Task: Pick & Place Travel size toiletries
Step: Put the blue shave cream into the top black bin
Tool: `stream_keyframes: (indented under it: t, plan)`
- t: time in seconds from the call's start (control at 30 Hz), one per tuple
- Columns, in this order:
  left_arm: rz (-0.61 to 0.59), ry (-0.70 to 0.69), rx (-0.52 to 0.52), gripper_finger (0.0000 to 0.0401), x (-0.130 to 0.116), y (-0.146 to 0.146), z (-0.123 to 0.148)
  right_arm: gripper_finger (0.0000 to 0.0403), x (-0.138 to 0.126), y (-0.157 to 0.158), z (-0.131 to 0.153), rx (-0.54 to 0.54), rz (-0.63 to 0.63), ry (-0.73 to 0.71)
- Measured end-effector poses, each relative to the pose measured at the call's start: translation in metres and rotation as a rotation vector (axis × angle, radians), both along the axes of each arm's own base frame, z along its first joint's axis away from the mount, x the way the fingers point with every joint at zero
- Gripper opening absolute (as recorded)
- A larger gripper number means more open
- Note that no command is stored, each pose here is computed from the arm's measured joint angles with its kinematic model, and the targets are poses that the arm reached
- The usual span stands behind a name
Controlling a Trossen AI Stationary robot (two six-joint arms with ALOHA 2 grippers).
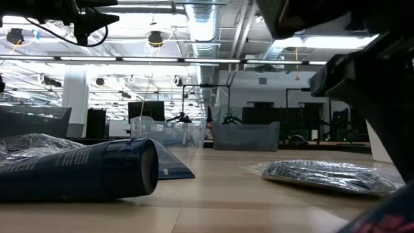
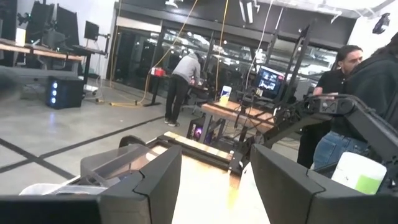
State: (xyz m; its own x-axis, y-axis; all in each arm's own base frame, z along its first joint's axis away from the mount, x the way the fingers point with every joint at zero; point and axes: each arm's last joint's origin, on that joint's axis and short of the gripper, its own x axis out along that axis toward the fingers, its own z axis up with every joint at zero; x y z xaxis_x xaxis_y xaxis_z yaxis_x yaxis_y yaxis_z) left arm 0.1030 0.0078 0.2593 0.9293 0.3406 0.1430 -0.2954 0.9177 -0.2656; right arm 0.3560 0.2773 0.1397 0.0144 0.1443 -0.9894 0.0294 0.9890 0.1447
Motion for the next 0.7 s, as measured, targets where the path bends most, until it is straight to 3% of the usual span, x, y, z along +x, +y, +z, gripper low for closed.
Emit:
stream_keyframes:
  t: [0.3,0.7]
  plan:
    - [0.000,0.007,0.000,0.0191,0.0012,0.0000,-0.0005,0.0257,0.0008,-0.0007,-0.0003,-0.044,0.000,-0.040]
    - [0.000,0.003,-0.002,0.0191,0.0012,0.0000,-0.0003,0.0109,0.0006,-0.0024,-0.0018,-0.060,0.004,-0.034]
